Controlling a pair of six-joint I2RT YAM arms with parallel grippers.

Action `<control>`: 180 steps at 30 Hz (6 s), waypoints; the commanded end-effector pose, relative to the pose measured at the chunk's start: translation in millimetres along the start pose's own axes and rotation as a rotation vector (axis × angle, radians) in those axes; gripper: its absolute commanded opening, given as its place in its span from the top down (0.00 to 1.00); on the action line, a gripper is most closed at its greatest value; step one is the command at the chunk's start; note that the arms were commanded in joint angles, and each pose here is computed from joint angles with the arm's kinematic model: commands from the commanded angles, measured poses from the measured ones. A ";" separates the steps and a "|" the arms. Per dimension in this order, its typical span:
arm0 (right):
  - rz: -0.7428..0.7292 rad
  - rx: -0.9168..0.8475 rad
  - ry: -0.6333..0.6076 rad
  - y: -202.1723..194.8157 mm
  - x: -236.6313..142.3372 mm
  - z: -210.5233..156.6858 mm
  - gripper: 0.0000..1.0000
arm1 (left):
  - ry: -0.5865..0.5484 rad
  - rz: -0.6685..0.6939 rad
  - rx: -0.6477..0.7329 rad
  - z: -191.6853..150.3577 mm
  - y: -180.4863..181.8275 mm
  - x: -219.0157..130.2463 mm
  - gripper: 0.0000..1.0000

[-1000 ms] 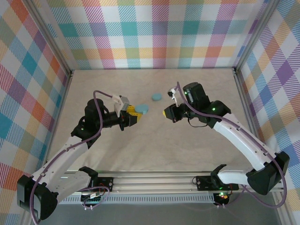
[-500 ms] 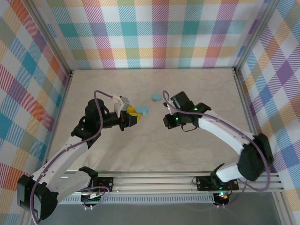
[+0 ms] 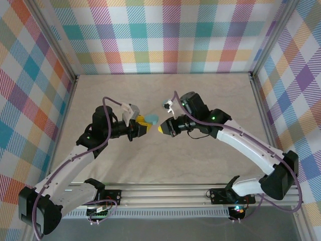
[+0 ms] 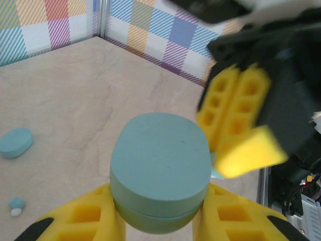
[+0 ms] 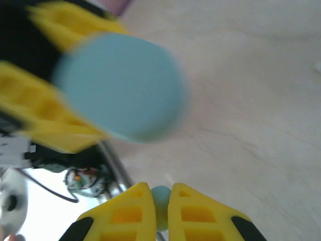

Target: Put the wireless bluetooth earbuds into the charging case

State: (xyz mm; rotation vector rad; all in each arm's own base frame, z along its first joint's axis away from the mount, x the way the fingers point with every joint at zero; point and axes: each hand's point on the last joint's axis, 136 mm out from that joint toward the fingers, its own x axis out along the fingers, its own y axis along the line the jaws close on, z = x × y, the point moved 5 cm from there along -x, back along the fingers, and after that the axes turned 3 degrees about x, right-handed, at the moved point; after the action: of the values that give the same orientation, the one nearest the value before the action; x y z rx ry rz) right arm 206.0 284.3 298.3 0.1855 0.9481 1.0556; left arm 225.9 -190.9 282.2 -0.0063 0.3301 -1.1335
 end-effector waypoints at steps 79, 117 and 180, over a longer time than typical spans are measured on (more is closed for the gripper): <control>0.061 -0.057 0.067 -4.4 -1.9 39.9 0.92 | -0.036 -0.161 -0.017 21.6 -9.0 8.8 1.00; 0.109 0.043 0.200 -14.7 4.1 26.3 0.82 | -0.077 -0.179 0.023 28.8 -15.8 2.8 1.00; 0.005 -0.025 0.026 -7.8 -11.9 65.6 0.52 | -0.100 -0.201 0.032 27.8 -21.2 -0.8 1.00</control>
State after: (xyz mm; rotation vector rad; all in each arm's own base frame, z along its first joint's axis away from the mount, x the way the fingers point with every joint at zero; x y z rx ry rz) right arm 245.4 292.7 333.9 0.1677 1.0105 1.1343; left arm 228.7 -203.3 291.8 -0.0893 0.3297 -1.2430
